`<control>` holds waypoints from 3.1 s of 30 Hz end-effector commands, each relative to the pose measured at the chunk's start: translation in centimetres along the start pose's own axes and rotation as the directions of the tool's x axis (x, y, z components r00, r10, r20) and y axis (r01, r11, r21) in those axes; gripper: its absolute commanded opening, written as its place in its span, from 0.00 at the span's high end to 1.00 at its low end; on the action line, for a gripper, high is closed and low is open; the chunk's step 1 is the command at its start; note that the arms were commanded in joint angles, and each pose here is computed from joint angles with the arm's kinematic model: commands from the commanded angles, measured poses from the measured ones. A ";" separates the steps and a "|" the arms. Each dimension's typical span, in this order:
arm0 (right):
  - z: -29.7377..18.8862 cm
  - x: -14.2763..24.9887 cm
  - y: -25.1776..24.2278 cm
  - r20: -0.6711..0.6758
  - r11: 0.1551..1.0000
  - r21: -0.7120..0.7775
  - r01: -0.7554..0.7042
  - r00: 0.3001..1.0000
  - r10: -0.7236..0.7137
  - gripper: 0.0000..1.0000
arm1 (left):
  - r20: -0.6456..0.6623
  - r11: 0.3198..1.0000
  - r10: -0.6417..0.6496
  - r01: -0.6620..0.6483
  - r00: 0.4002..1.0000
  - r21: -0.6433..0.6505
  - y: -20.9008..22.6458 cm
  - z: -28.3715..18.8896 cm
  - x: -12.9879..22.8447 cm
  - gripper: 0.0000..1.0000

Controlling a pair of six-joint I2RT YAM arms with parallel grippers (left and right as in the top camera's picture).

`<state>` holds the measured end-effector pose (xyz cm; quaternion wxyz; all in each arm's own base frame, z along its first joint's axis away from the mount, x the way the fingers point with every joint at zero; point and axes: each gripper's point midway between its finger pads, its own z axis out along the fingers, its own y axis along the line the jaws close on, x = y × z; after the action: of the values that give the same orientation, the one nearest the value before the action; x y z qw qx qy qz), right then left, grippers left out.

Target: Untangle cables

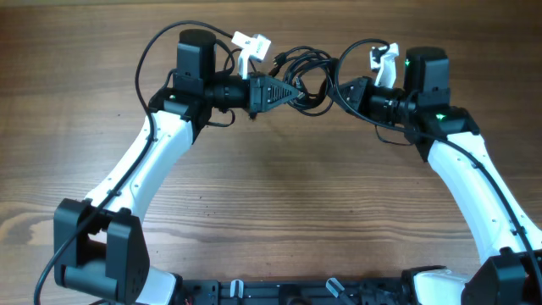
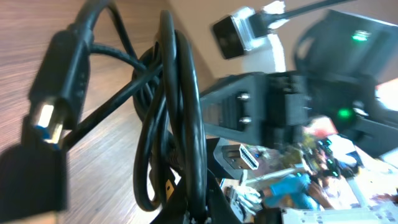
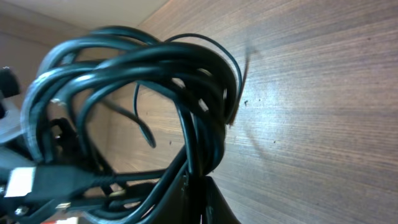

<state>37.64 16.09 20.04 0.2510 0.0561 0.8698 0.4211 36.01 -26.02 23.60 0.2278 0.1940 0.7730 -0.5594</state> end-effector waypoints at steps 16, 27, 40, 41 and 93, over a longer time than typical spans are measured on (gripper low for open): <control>-7.8 -0.9 2.4 0.201 0.979 0.173 0.109 0.969 -0.143 0.96 | 0.264 0.741 -0.277 0.380 0.924 -0.553 10.7 -3.8 0.8 0.96; -18.5 0.3 -0.1 0.510 0.882 0.444 -0.157 0.854 -0.104 0.96 | 0.271 0.737 -0.287 0.393 0.919 -0.550 10.7 -3.8 0.8 0.96; -9.0 3.3 -2.4 0.127 0.922 0.370 -0.112 0.990 0.069 0.96 | 0.234 0.816 -0.295 0.371 0.926 -0.442 8.7 -2.5 0.0 0.96; -8.0 3.4 -2.5 0.095 0.930 0.350 -0.114 0.992 0.086 0.96 | 0.227 0.826 -0.294 0.367 0.928 -0.428 8.4 -2.3 0.0 0.96; 2.1 1.3 -1.4 -0.160 0.685 0.017 0.728 0.678 -0.717 0.43 | -0.087 0.985 -0.157 0.151 0.984 -0.081 1.1 0.1 3.3 0.96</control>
<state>37.34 16.39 17.02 0.3283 -0.2979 0.8629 0.2427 34.49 -25.28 20.07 0.1530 0.1324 0.8270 -0.5246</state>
